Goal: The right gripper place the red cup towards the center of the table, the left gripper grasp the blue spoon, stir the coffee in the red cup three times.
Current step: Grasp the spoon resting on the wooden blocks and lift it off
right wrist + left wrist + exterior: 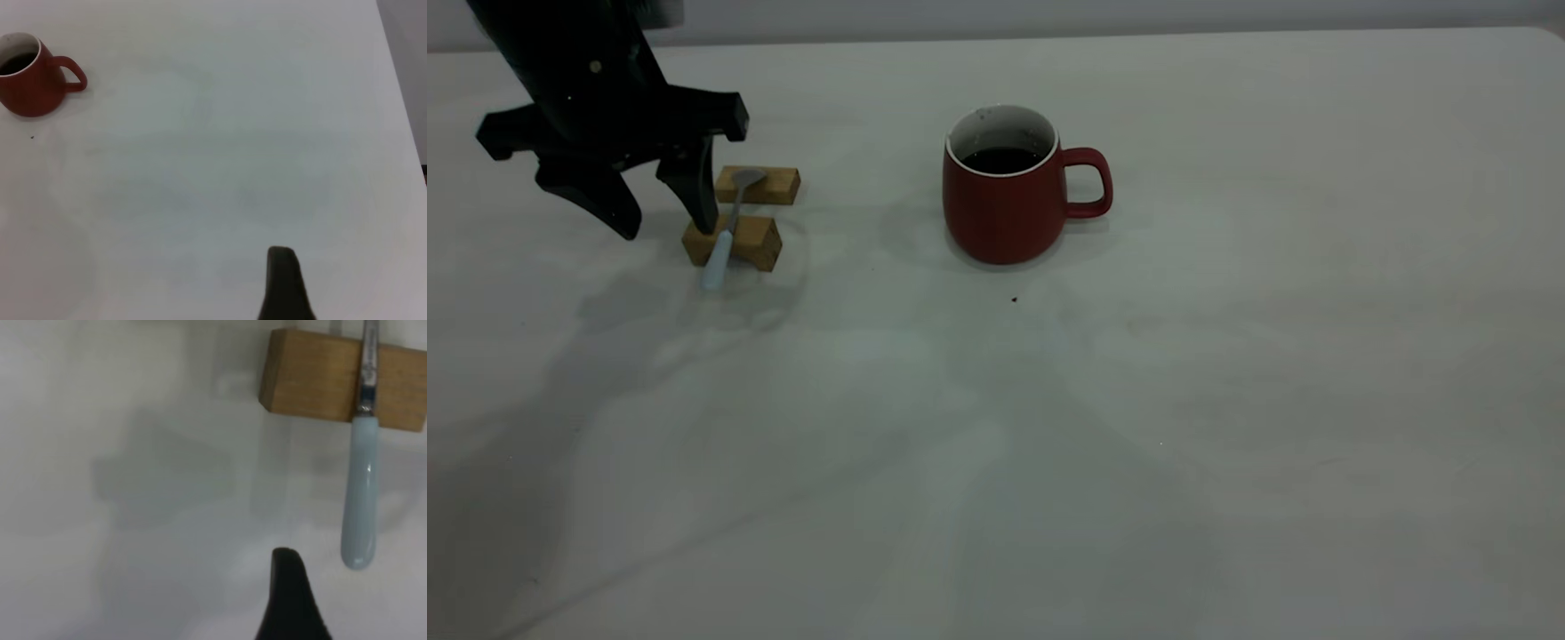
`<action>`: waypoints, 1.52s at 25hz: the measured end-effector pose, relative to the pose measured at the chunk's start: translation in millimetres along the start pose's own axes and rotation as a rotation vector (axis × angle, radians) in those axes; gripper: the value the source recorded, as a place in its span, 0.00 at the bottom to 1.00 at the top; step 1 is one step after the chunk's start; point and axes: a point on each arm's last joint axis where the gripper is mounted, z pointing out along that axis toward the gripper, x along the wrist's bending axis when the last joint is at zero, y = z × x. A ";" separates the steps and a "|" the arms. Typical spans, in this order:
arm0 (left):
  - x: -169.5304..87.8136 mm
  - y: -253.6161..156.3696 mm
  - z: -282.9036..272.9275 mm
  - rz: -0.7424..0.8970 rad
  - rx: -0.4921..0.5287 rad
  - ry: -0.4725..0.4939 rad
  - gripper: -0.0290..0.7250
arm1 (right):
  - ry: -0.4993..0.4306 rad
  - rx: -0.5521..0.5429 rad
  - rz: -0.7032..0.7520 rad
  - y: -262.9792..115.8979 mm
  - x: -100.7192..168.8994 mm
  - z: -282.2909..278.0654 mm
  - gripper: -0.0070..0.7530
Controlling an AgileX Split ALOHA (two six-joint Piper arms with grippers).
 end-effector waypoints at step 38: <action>-19.1 24.6 11.2 -0.003 0.064 -0.003 0.23 | 0.000 0.000 -0.001 0.0 0.0 0.0 0.76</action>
